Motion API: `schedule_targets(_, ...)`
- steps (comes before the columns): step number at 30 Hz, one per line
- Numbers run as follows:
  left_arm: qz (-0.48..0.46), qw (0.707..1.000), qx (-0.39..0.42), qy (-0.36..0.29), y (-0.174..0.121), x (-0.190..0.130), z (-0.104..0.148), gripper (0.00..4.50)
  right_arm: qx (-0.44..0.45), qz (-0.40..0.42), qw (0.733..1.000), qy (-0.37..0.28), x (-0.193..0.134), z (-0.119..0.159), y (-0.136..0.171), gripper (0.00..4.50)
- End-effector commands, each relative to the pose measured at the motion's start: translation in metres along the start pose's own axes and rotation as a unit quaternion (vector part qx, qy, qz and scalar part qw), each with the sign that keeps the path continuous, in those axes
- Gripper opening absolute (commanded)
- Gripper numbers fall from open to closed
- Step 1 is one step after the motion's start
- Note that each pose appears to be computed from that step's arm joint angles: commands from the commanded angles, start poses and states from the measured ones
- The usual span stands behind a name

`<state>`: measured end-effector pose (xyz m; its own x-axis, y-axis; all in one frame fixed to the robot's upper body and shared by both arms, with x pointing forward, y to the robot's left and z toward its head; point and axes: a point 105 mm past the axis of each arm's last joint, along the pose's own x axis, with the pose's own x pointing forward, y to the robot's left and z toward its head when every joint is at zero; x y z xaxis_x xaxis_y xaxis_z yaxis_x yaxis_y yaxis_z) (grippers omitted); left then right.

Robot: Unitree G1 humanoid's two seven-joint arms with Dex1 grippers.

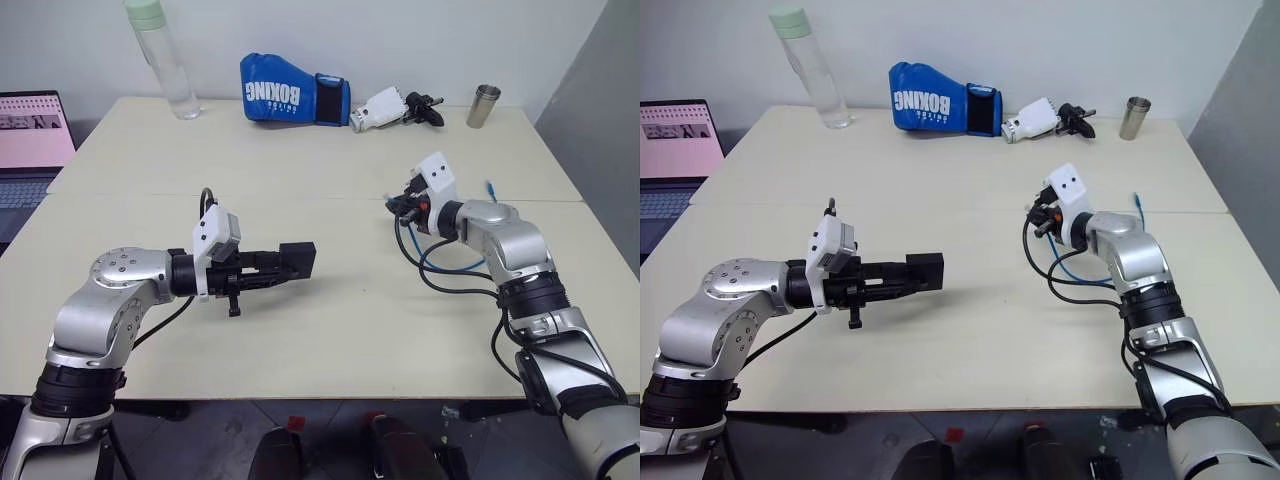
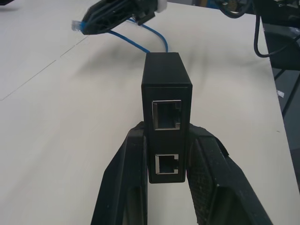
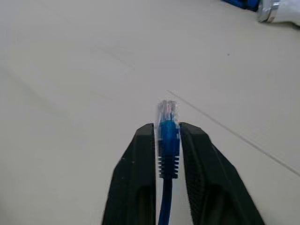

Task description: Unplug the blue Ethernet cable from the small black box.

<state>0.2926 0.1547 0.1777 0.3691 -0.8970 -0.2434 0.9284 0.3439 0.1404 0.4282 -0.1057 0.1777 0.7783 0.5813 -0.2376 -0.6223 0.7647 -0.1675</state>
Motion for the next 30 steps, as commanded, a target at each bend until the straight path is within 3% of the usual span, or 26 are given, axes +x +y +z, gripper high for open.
schedule_targets(1,0.007,1.0,0.014,-0.018,-0.001,0.003,0.009,0.79,-0.01,-0.018,0.999,-0.04,-0.004,0.022,-0.008,1.93)
schedule_targets(4,0.023,0.999,0.011,-0.021,0.002,0.004,0.007,0.79,-0.007,-0.015,0.999,-0.05,-0.005,0.026,-0.007,2.6)
schedule_targets(10,0.196,0.978,0.007,-0.067,0.054,0.0,0.002,0.79,-0.039,0.161,0.982,-0.095,-0.037,0.042,0.052,4.11)
schedule_targets(13,0.283,0.956,0.006,-0.078,0.08,-0.006,-0.01,0.79,-0.045,0.223,0.968,-0.106,-0.053,0.044,0.08,4.13)
schedule_targets(18,0.39,0.917,0.003,-0.084,0.111,-0.014,-0.034,0.79,-0.053,0.231,0.966,-0.105,-0.055,0.041,0.099,4.13)
schedule_targets(22,0.424,0.902,-0.014,-0.085,0.122,-0.016,-0.049,0.79,-0.051,0.234,0.966,-0.099,-0.056,0.036,0.106,4.13)
schedule_targets(30,0.427,0.9,-0.065,-0.068,0.123,-0.008,-0.082,0.79,-0.048,0.24,0.965,-0.094,-0.058,0.033,0.113,4.13)
